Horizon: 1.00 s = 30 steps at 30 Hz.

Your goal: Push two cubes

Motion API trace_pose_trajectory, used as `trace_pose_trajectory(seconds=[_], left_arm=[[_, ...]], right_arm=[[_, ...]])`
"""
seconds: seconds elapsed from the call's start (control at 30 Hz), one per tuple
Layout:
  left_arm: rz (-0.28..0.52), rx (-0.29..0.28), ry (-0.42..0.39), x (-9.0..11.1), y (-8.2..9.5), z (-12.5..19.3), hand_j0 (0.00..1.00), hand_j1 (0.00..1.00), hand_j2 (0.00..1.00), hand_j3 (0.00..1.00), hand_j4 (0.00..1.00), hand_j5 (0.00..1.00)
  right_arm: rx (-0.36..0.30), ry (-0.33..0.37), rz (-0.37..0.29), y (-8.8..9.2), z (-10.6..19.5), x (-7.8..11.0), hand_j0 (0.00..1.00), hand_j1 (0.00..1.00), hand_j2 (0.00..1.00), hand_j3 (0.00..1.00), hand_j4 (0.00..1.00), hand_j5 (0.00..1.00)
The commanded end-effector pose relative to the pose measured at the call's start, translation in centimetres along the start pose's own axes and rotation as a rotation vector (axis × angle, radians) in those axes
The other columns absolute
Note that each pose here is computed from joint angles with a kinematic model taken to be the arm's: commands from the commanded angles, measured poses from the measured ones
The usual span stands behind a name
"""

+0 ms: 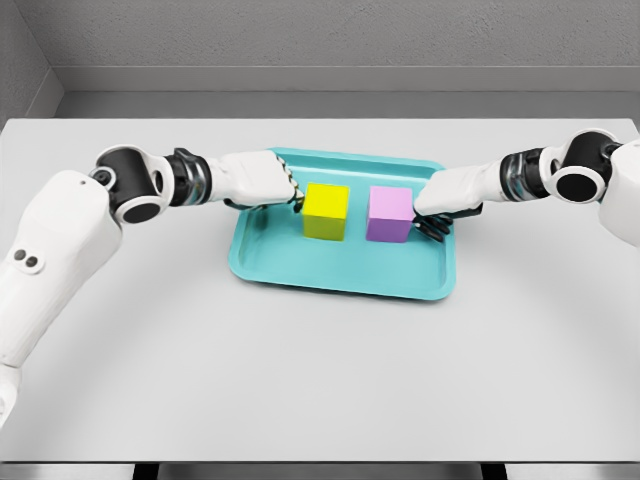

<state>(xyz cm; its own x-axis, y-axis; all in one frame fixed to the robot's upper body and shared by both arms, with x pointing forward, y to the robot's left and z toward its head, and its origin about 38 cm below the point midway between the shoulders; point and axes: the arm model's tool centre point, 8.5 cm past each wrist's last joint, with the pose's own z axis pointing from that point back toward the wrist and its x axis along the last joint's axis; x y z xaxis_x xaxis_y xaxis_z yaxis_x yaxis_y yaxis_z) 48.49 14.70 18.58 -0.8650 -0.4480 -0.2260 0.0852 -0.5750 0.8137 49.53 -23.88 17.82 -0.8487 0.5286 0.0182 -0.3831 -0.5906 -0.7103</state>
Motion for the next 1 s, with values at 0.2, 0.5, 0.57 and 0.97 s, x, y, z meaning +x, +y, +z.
trace_pose_trajectory(seconds=[0.2,0.5,0.57,0.97], left_arm=[[-0.003,-0.005,-0.025,0.8,0.3,-1.2,0.62,0.62,0.62,0.62,0.62,0.62],[-0.004,0.006,-0.038,1.3,0.8,-1.7,0.62,0.62,0.62,0.62,0.62,0.62],[-0.004,0.006,-0.038,1.3,0.8,-1.7,0.62,0.62,0.62,0.62,0.62,0.62],[-0.034,-0.020,-0.037,1.3,1.0,-2.1,0.62,0.62,0.62,0.62,0.62,0.62]], right_arm=[[0.018,0.006,0.017,0.1,-0.4,0.0,0.15,0.15,0.15,0.15,0.15,0.15],[0.027,0.022,0.023,-0.5,-1.0,-0.4,0.15,0.15,0.15,0.15,0.15,0.15],[0.033,0.021,0.025,-0.3,-1.1,-0.3,0.15,0.15,0.15,0.15,0.15,0.15],[0.027,0.009,0.035,-0.9,-1.5,0.1,0.15,0.15,0.15,0.15,0.15,0.15]])
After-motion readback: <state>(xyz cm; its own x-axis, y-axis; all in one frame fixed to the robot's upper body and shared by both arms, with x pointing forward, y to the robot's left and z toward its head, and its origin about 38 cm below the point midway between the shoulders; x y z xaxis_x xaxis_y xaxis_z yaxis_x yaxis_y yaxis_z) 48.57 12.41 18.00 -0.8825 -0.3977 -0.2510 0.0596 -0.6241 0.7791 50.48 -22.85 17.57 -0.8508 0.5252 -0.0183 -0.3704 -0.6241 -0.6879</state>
